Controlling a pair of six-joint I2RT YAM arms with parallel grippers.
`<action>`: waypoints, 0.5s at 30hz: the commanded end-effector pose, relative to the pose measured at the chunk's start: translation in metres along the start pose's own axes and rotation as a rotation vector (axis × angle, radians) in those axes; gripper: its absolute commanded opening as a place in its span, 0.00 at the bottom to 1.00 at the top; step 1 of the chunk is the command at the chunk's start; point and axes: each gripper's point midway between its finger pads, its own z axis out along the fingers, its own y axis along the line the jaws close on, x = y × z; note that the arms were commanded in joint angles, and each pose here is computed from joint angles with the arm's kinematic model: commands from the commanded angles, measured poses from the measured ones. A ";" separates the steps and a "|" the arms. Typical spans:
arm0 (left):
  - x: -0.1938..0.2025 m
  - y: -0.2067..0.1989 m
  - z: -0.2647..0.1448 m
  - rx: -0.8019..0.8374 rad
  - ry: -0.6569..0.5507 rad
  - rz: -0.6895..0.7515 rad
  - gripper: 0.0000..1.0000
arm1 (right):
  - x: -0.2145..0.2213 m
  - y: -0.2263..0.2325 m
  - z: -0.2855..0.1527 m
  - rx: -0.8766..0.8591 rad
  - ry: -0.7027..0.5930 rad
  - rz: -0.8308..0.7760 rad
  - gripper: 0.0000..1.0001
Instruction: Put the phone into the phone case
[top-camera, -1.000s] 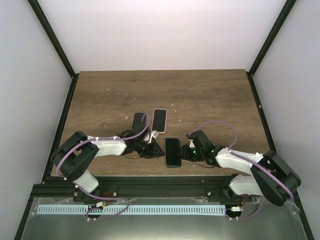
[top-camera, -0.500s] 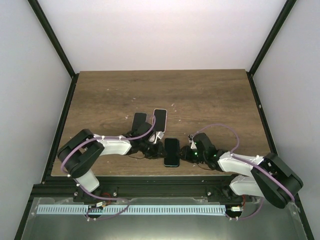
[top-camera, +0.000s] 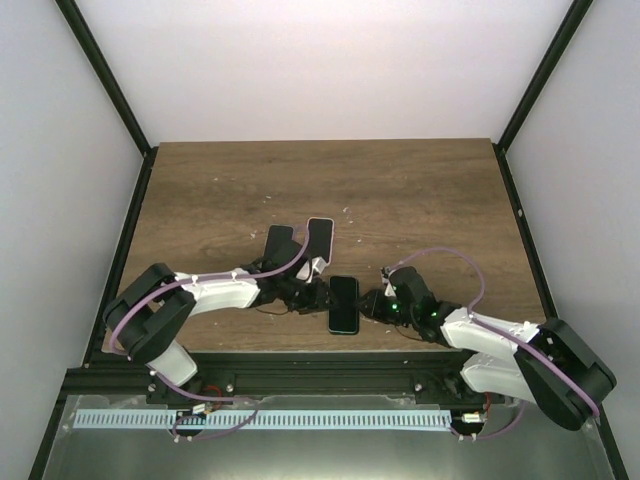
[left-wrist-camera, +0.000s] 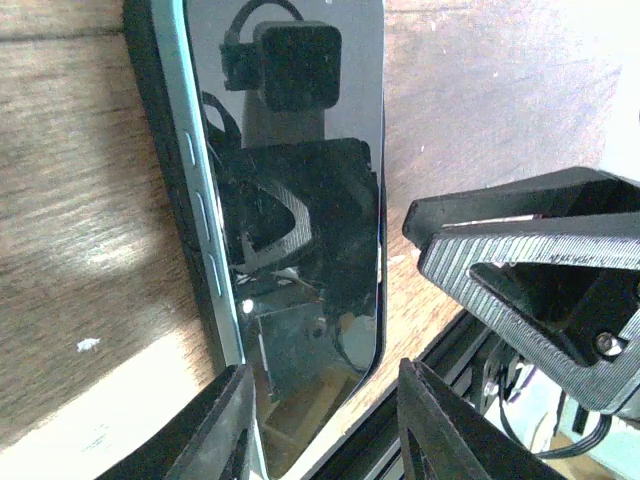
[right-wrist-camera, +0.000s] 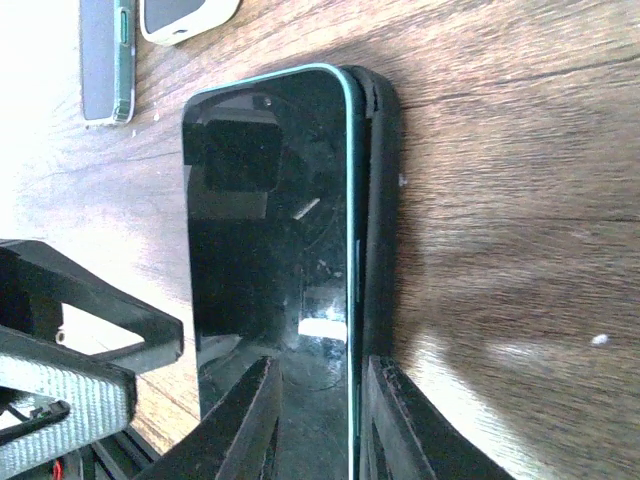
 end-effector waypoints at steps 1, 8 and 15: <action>-0.008 0.002 -0.003 -0.070 -0.022 0.038 0.44 | -0.006 -0.008 -0.001 0.048 -0.032 0.001 0.25; -0.011 0.017 0.002 -0.125 -0.030 0.036 0.39 | -0.014 -0.010 0.007 0.081 -0.046 -0.023 0.24; -0.011 0.019 0.014 -0.108 0.001 0.037 0.20 | -0.014 -0.001 0.020 0.052 -0.002 -0.028 0.22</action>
